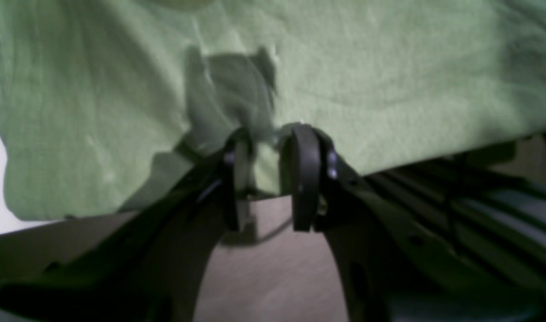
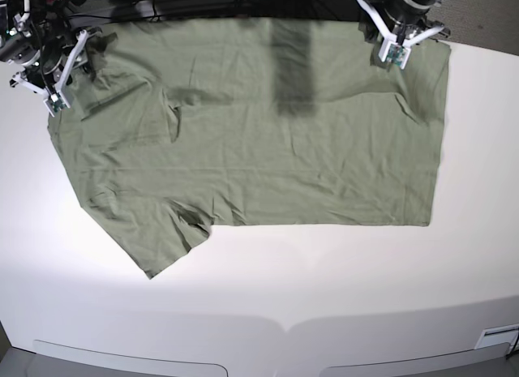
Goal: Fold the T-shirt properly
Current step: 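Open both grippers and move them along the shirt sides toward the hem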
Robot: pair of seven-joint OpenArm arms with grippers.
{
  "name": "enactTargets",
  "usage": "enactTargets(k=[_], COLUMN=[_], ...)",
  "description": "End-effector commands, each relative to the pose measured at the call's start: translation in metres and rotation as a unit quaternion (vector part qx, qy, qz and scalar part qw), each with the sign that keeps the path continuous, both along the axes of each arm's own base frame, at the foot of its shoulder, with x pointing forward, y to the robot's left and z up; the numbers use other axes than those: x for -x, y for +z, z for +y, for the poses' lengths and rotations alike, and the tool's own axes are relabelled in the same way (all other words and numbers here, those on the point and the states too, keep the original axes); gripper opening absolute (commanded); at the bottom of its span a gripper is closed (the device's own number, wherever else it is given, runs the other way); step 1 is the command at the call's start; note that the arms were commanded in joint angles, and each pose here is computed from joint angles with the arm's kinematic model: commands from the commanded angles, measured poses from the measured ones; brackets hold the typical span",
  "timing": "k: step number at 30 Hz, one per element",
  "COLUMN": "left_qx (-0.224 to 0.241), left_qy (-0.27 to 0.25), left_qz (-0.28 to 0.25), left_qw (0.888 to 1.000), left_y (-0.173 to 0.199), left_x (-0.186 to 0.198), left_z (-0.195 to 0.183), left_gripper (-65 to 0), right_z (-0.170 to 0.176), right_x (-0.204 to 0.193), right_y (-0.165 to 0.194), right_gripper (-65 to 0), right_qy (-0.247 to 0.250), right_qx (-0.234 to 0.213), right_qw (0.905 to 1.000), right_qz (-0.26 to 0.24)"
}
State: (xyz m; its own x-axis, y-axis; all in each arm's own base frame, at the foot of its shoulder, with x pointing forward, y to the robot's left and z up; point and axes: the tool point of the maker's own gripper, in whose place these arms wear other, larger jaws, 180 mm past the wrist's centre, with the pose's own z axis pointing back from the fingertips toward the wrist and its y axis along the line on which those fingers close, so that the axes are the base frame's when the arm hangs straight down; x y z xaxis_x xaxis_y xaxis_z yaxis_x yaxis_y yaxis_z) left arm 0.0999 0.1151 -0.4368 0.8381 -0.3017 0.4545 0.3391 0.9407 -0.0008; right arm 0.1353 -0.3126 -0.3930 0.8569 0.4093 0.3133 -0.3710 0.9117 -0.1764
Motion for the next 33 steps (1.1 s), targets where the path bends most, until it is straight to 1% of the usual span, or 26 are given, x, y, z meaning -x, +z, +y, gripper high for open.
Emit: enactTargets(k=[1, 3, 9, 13, 16, 19, 22, 24, 29, 31, 33], left_qx=[-0.007, -0.008, -0.007, -0.008, -0.013, -0.027, -0.013, -0.006, -0.028, -0.033, -0.033], left_qy=[0.003, 0.009, 0.01, 0.01, 0.006, -0.002, -0.004, 0.015, 0.027, 0.03, 0.032], left_qz=[-0.01, -0.028, -0.057, -0.066, -0.091, -0.128, -0.177, -0.175, -0.146, -0.154, -0.179], left_qw=[1.0, 1.0, 0.998, 0.998, 0.996, 0.991, 0.984, 0.984, 0.988, 0.987, 0.983], left_y=[0.006, 0.012, 0.02, 0.023, 0.029, 0.038, 0.049, 0.045, 0.014, 0.012, 0.023], left_x=[-0.006, -0.02, -0.045, -0.055, -0.067, -0.08, -0.093, -0.096, -0.11, -0.127, -0.149], left_z=[0.003, 0.004, 0.004, 0.004, 0.005, 0.008, 0.003, 0.006, 0.022, 0.026, 0.026], left_gripper=[-49.1, -49.1, -49.1, -49.1, -49.1, -49.1, -49.1, -49.1, -49.1, -49.1, -49.1], right_z=[-0.002, -0.002, 0.0, 0.009, 0.012, 0.015, 0.019, 0.021, 0.026, 0.027, 0.027], right_x=[-0.011, -0.014, -0.015, -0.021, -0.031, -0.045, -0.059, -0.065, -0.076, -0.079, -0.085], right_y=[0.009, 0.011, 0.011, 0.013, 0.018, 0.025, 0.032, 0.036, 0.042, 0.044, 0.048], right_gripper=[-38.1, -38.1, -38.1, -38.1, -38.1, -38.1, -38.1, -38.1, -38.1, -38.1, -38.1], right_qy=[0.006, 0.006, 0.005, -0.002, -0.003, -0.005, -0.006, -0.007, -0.008, -0.008, -0.007], right_qx=[0.004, 0.004, 0.0, -0.032, -0.041, -0.052, -0.065, -0.073, -0.089, -0.09, -0.091], right_qw=[0.9998, 0.9997, 0.9996, 0.9988, 0.9978, 0.9961, 0.9938, 0.9923, 0.9893, 0.9884, 0.987], right_qz=[-0.02, -0.024, -0.026, -0.036, -0.052, -0.071, -0.09, -0.1, -0.116, -0.122, -0.132])
